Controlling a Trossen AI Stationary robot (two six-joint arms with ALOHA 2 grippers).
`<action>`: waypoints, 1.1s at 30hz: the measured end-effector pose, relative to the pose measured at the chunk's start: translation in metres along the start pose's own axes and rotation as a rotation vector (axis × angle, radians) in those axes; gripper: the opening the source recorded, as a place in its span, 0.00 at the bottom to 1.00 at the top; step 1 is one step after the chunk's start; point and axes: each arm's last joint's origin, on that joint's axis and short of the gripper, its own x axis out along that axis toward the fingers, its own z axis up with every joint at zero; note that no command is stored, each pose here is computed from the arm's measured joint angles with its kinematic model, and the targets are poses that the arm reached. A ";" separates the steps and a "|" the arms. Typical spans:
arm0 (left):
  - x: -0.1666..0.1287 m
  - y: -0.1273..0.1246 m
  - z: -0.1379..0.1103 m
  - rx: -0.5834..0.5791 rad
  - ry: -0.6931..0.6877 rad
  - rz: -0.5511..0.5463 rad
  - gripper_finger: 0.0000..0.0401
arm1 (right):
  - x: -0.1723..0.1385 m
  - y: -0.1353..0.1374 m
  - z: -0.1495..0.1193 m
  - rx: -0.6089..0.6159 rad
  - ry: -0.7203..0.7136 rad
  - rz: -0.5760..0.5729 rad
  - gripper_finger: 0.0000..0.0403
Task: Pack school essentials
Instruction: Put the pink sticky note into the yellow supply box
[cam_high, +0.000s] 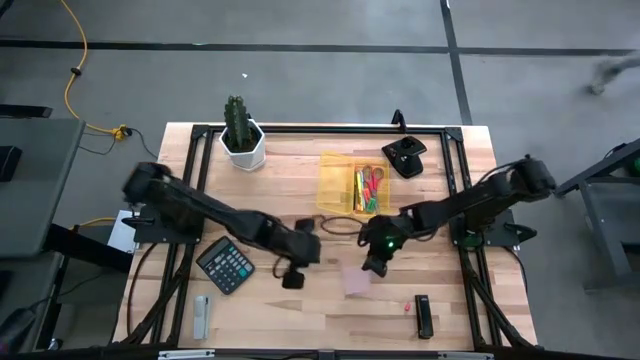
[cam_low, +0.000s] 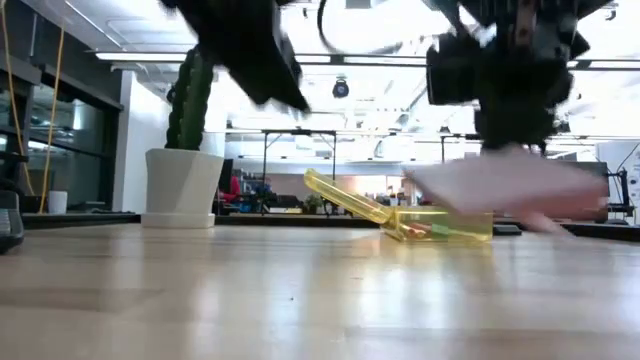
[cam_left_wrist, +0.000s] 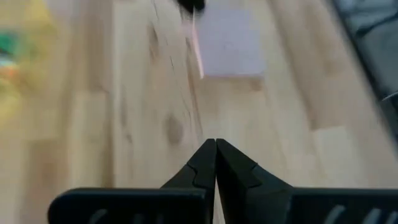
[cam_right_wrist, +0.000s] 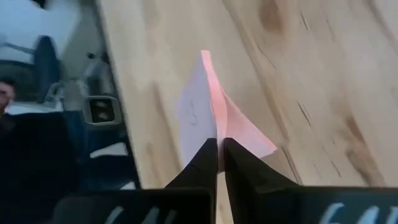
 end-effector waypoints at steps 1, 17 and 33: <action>-0.015 0.002 0.004 0.002 -0.037 0.002 0.00 | -0.008 0.003 0.001 -0.026 -0.018 0.012 0.00; -0.269 0.041 -0.008 -0.030 -0.799 0.260 0.00 | -0.141 0.036 0.034 -0.430 -0.875 0.036 0.00; -0.249 0.062 -0.045 -0.248 -1.032 0.151 0.00 | -0.179 0.028 0.035 -0.586 -1.010 -0.047 0.00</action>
